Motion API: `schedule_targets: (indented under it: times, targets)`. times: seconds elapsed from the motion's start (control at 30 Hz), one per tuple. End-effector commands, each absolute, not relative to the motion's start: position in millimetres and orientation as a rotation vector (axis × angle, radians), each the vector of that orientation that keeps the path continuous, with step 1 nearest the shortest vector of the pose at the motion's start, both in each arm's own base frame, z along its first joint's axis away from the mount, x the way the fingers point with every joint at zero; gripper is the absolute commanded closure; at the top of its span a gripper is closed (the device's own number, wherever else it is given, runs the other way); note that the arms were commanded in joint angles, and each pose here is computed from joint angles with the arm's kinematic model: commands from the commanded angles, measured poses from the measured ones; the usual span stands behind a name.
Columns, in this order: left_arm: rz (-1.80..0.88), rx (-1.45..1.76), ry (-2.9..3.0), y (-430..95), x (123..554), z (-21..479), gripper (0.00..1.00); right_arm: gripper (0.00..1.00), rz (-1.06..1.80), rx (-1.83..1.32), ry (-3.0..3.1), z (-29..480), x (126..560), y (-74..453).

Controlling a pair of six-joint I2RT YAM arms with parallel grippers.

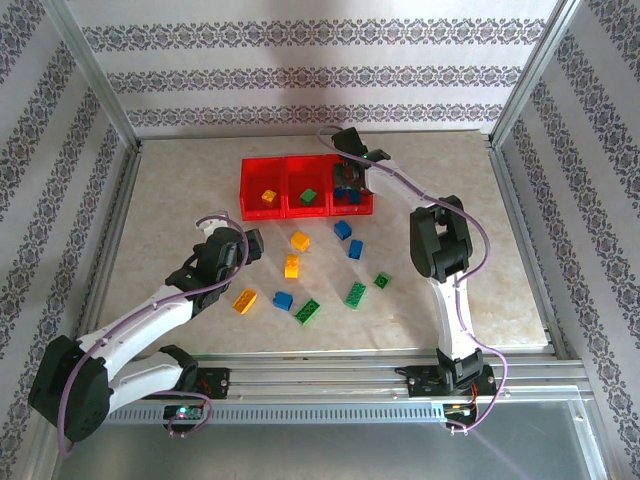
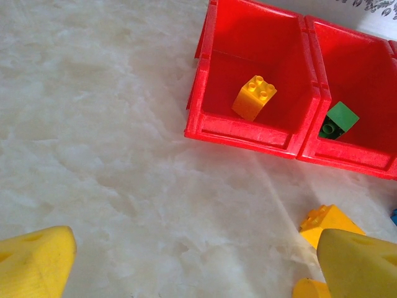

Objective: Sort the legos into containers by color
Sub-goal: Place the lego in the container.

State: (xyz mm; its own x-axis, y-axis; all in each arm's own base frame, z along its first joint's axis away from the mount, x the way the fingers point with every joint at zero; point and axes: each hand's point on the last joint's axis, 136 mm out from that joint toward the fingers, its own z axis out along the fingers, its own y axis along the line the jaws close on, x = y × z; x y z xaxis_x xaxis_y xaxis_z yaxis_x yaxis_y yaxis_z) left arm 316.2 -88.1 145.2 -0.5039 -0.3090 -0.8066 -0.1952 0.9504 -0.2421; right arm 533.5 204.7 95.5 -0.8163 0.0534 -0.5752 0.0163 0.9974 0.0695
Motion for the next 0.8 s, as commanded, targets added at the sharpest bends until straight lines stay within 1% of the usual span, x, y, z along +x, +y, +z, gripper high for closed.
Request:
schedule_targets:
  times: [0.0, 0.47, 0.77]
  targets:
    - [-0.141, -0.358, 2.143, -84, 310, 139, 0.0, 0.63, 0.027, 0.042, 2.486, 101, 547, 199]
    - [-0.168, -0.342, 2.163, -89, 308, 138, 0.0, 0.48, 0.023, 0.063, 2.464, 108, 554, 196]
    - [-0.162, -0.347, 2.166, -87, 305, 138, 0.0, 0.45, 0.047, 0.064, 2.434, 130, 549, 198]
